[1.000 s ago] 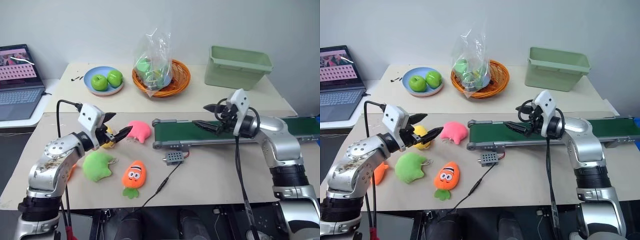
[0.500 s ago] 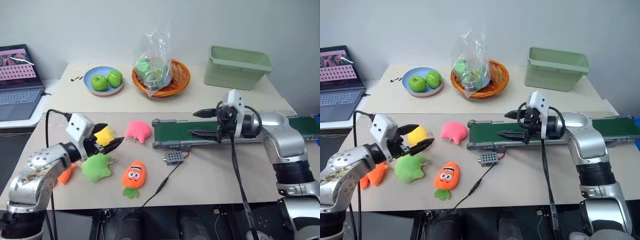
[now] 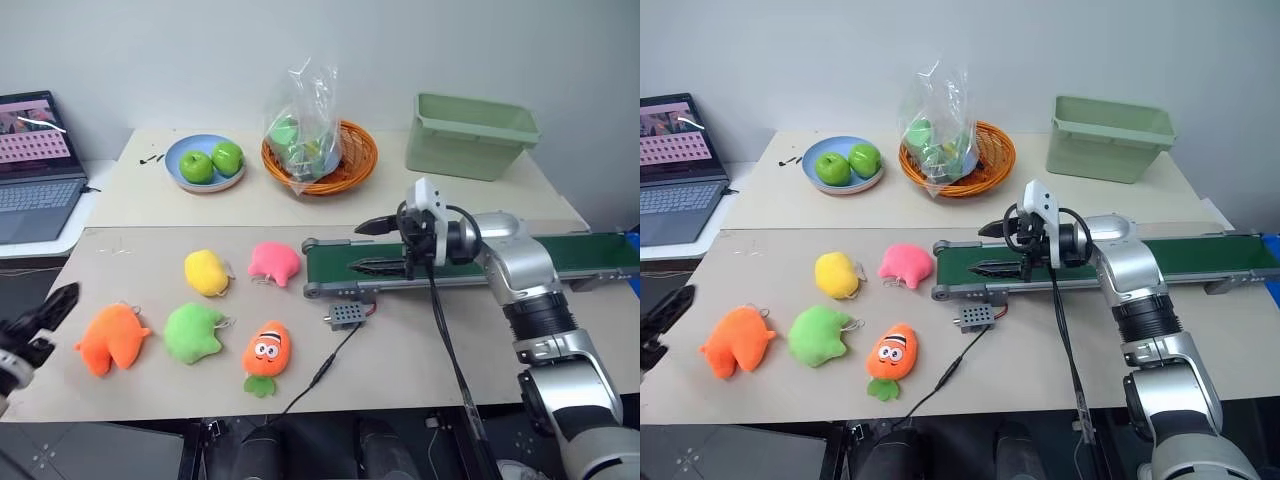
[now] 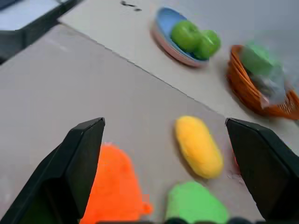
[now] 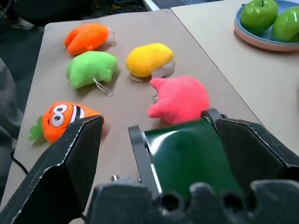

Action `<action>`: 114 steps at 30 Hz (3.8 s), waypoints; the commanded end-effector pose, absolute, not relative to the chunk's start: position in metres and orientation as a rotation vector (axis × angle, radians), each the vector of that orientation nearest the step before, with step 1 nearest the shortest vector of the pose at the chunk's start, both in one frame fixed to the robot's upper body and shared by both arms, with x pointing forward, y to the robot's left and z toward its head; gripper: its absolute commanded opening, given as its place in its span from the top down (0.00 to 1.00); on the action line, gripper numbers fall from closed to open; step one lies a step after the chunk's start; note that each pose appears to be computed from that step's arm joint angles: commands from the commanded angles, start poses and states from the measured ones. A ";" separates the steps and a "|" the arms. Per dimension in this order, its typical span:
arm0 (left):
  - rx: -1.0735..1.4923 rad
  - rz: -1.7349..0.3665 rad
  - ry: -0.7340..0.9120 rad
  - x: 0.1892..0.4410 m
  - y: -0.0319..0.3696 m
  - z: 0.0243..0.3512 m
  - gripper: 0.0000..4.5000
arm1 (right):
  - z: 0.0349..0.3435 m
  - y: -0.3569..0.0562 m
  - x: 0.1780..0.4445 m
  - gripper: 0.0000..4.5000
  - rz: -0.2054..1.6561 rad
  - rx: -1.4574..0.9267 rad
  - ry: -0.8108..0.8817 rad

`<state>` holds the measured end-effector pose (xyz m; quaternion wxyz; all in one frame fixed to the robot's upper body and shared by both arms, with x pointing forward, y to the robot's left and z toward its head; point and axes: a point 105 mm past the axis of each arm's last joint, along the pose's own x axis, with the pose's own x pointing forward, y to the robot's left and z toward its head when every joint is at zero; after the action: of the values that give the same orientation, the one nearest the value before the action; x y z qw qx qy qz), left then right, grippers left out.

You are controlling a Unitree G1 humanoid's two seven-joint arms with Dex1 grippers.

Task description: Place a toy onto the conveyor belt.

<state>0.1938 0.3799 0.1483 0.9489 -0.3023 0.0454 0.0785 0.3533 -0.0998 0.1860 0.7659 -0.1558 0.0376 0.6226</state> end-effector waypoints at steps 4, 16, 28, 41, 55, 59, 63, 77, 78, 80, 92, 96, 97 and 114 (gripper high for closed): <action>-0.784 0.335 0.225 0.165 0.393 0.095 0.02 | 0.197 -0.097 0.356 0.00 1.373 -0.410 0.032; -0.823 0.414 0.297 0.166 0.402 0.050 0.02 | 0.203 -0.112 0.359 0.00 1.324 -0.442 0.032; -0.819 0.208 0.276 0.223 0.371 0.060 0.02 | 0.212 -0.124 0.357 0.00 1.261 -0.460 0.019; -0.875 0.190 0.263 0.239 0.366 0.049 0.48 | 0.220 -0.133 0.356 0.00 1.202 -0.495 0.007; -0.726 -0.199 -0.055 0.285 0.307 0.172 0.71 | 0.219 -0.137 0.358 0.00 1.173 -0.504 0.016; -0.720 -0.380 -0.070 0.313 0.260 0.207 0.71 | 0.219 -0.140 0.357 0.00 1.159 -0.498 0.016; -0.704 -0.558 0.004 0.339 0.198 0.223 0.71 | 0.218 -0.143 0.354 0.00 1.143 -0.493 0.020; -0.429 -0.883 0.168 0.361 0.053 0.240 0.71 | 0.227 -0.166 0.343 0.00 1.017 -0.495 0.006; -0.302 -0.872 0.103 0.362 0.052 0.245 0.71 | 0.226 -0.167 0.342 0.00 1.008 -0.495 0.007; 0.012 -0.850 -0.026 0.361 0.049 0.250 0.71 | 0.225 -0.169 0.340 0.00 0.997 -0.491 0.009; 1.227 -0.845 -0.692 0.340 0.033 0.203 0.71 | 0.226 -0.167 0.339 0.00 0.982 -0.482 0.004; 1.502 -0.793 -0.825 0.346 0.039 0.183 0.71 | 0.227 -0.168 0.338 0.00 0.978 -0.479 0.001; 1.567 -0.785 -0.862 0.347 0.041 0.180 0.71 | 0.227 -0.168 0.338 0.00 0.977 -0.480 0.001; 1.626 -0.832 -0.928 0.368 0.037 0.139 0.71 | 0.230 -0.174 0.332 0.00 0.961 -0.477 0.014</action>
<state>0.3673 0.0420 0.1299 0.5219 0.6844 -0.3680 -0.3518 0.3373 -0.1707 0.2143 0.8573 -0.2223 0.0309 0.4633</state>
